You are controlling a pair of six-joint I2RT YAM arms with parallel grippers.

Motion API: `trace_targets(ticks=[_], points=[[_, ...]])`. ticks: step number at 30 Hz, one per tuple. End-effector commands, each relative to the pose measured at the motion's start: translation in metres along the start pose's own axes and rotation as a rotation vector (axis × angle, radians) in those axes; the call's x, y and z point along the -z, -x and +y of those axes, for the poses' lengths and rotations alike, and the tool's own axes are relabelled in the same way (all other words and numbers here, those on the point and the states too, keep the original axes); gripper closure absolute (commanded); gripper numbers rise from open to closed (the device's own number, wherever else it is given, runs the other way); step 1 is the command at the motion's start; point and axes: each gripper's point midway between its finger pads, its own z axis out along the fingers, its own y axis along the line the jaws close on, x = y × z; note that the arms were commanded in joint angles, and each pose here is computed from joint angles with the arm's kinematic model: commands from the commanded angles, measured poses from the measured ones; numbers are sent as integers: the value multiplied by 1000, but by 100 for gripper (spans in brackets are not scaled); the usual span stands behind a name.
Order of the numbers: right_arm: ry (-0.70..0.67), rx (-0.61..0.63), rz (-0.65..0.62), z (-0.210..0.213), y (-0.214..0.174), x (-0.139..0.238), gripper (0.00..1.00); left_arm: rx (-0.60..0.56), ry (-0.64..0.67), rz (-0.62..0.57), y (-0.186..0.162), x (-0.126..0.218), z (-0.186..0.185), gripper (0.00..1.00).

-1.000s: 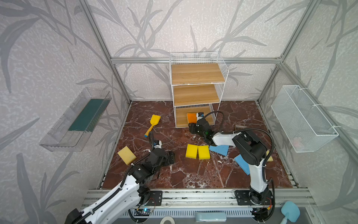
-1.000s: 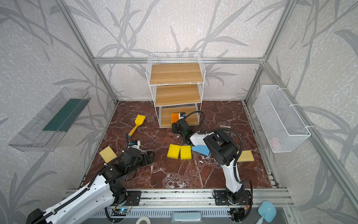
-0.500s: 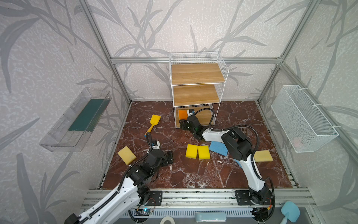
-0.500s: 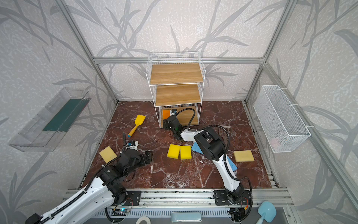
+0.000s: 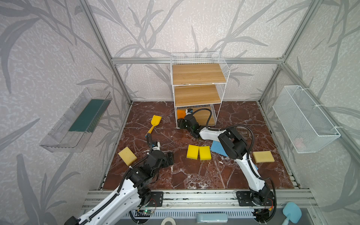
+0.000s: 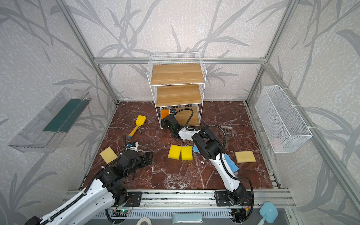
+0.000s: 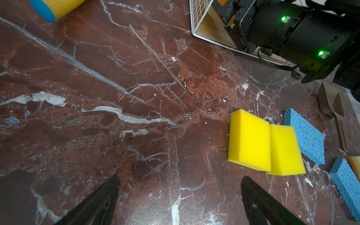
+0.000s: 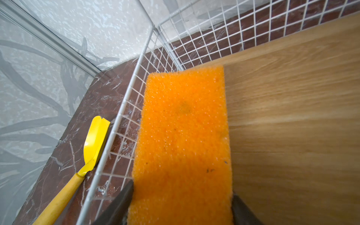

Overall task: Place and organize the cleaning sponges onto the shelf
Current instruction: 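Carry the orange-faced sponge with the right gripper onto the shelf's bottom tier, then release the sponge on the tier while the left gripper reaches for the pale yellow sponge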

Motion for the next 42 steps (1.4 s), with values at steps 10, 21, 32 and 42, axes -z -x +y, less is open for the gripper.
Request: trace_targets(ticks=[10, 21, 32, 42], points=[[5, 1, 51, 1, -14, -7, 17, 17, 31, -8, 5, 4, 4, 2], [30, 10, 42, 0, -10, 13, 13, 23, 86, -61, 27, 26, 10, 1], [123, 12, 91, -13, 0, 71, 10, -2, 279, -54, 67, 64, 26, 1], [189, 40, 149, -39, -4, 139, 9, 13, 306, 77, 87, 68, 29, 1]])
